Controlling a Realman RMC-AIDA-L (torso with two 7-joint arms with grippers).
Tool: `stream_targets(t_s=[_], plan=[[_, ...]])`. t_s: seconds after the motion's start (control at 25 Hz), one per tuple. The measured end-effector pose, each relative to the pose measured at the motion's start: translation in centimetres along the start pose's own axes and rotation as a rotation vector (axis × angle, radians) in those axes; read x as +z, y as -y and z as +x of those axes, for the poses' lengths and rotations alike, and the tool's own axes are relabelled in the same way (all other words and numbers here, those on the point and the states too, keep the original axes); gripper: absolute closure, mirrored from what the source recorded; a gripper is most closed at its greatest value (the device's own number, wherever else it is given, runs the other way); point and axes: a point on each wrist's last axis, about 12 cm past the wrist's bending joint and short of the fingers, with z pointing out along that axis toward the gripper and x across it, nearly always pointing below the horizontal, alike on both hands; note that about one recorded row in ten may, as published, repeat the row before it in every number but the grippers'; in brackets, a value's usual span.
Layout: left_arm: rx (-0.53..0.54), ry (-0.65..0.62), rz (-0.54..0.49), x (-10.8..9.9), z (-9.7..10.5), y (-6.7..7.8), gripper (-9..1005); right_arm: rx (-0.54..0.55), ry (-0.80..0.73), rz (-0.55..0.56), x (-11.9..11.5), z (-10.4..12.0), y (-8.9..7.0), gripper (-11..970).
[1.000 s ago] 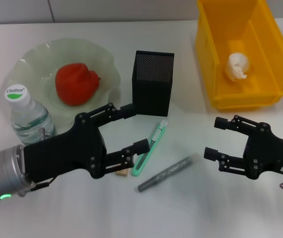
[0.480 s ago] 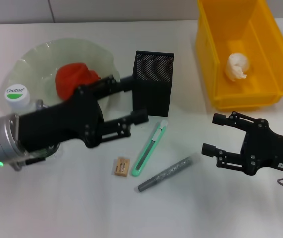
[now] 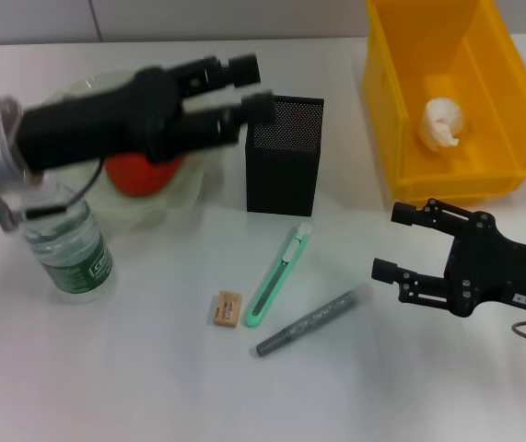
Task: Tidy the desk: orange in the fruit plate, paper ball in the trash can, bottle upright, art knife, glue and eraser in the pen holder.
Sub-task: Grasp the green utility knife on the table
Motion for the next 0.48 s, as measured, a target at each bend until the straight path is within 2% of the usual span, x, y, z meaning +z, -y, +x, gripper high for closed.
stream_targets(t_s=[0.04,0.16,0.24,0.36,0.48], plan=[[0.0,0.0,0.0,0.0,0.0,0.0,245,-0.003,0.0,0.002,0.0,0.0,0.0,170],[-0.037,-0.106,-0.069,0.8,-2.9,-0.6,245,-0.016,0.0,0.007,-0.1,0.0,0.1,170],[-0.05,-0.133,-0.088,1.0,-3.4,-0.7,245,-0.019,-0.003,0.01,-0.1,0.0,0.1,170],[-0.087,-0.273,-0.18,2.4,-6.2,-0.6,245,-0.02,-0.008,0.009,-0.1,0.1,0.1,170],[-0.101,-0.305,-0.202,2.8,-6.9,-0.6,245,-0.025,-0.015,0.017,-0.3,0.2,0.1,170]])
